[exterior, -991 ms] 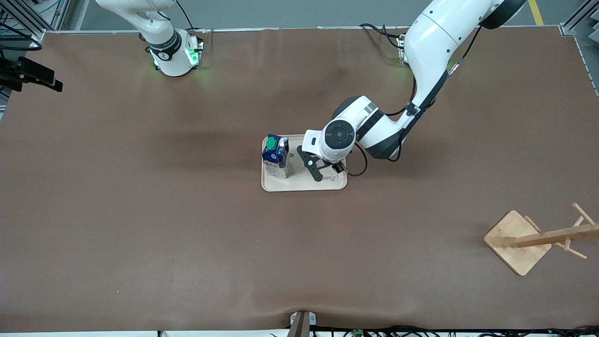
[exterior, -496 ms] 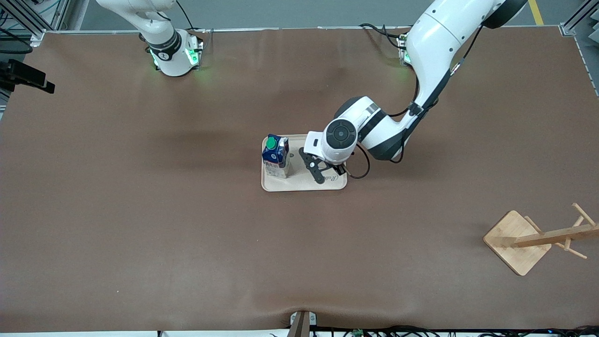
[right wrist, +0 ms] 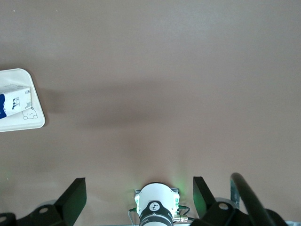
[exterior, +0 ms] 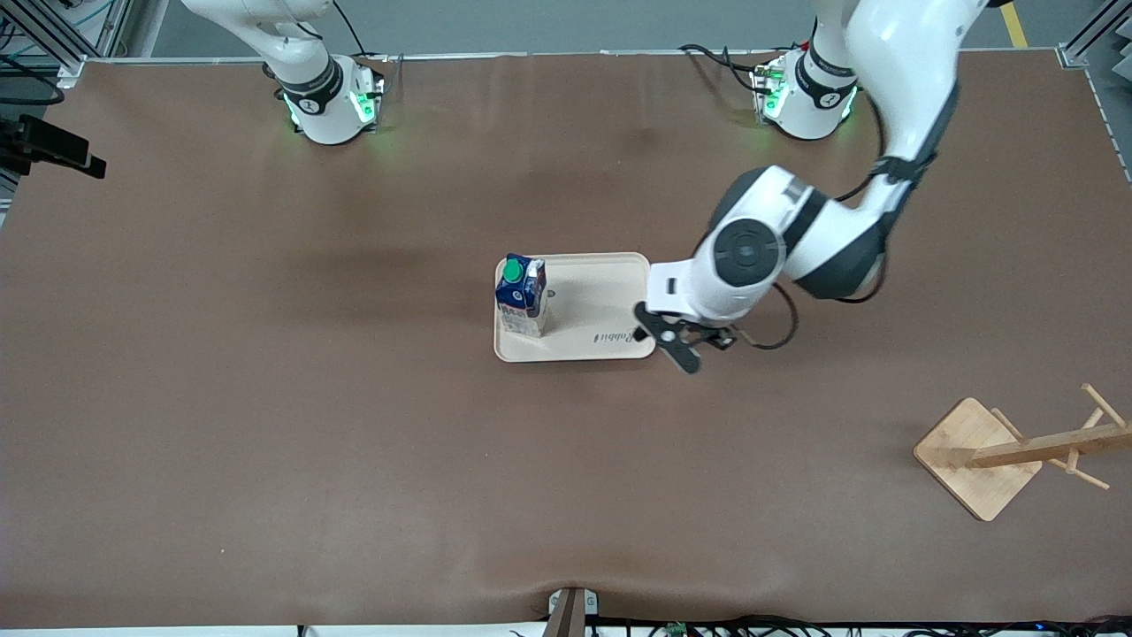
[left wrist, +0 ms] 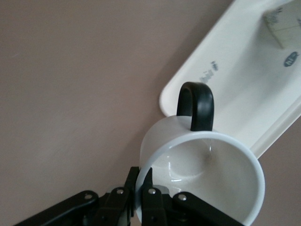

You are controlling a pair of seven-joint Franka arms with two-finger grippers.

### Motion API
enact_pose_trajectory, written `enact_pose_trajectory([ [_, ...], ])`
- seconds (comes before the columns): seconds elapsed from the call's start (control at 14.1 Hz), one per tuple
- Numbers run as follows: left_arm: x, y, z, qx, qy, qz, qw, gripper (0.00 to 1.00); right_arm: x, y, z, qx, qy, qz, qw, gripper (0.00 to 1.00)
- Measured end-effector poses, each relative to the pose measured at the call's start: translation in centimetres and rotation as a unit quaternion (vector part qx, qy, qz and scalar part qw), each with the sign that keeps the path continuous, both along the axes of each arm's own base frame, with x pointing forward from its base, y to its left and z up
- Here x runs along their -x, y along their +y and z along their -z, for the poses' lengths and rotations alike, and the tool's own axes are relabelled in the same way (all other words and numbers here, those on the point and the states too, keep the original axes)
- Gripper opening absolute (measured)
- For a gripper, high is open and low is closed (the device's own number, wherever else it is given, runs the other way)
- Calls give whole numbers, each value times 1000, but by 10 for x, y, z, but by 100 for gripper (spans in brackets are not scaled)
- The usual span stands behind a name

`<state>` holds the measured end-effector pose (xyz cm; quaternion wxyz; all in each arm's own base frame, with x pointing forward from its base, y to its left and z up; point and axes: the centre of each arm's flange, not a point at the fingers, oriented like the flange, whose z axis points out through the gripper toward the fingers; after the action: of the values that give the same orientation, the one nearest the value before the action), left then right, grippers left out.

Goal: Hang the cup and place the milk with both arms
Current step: 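Carry the mug with the left gripper toward the wooden stand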

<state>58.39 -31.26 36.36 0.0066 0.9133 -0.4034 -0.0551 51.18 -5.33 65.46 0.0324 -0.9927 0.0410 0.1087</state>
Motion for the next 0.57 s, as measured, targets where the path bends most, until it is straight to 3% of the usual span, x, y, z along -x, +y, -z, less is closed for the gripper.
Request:
enact_pose_trajectory([
  [0.28,-37,100,-63,-19,1,-73,997,7,-12,8,18,-1,17,-8,1000,100],
  [0.57,-57,185,-103,-19,7,-73,997,7,-28,25,47,-2,45,-25,999,100],
])
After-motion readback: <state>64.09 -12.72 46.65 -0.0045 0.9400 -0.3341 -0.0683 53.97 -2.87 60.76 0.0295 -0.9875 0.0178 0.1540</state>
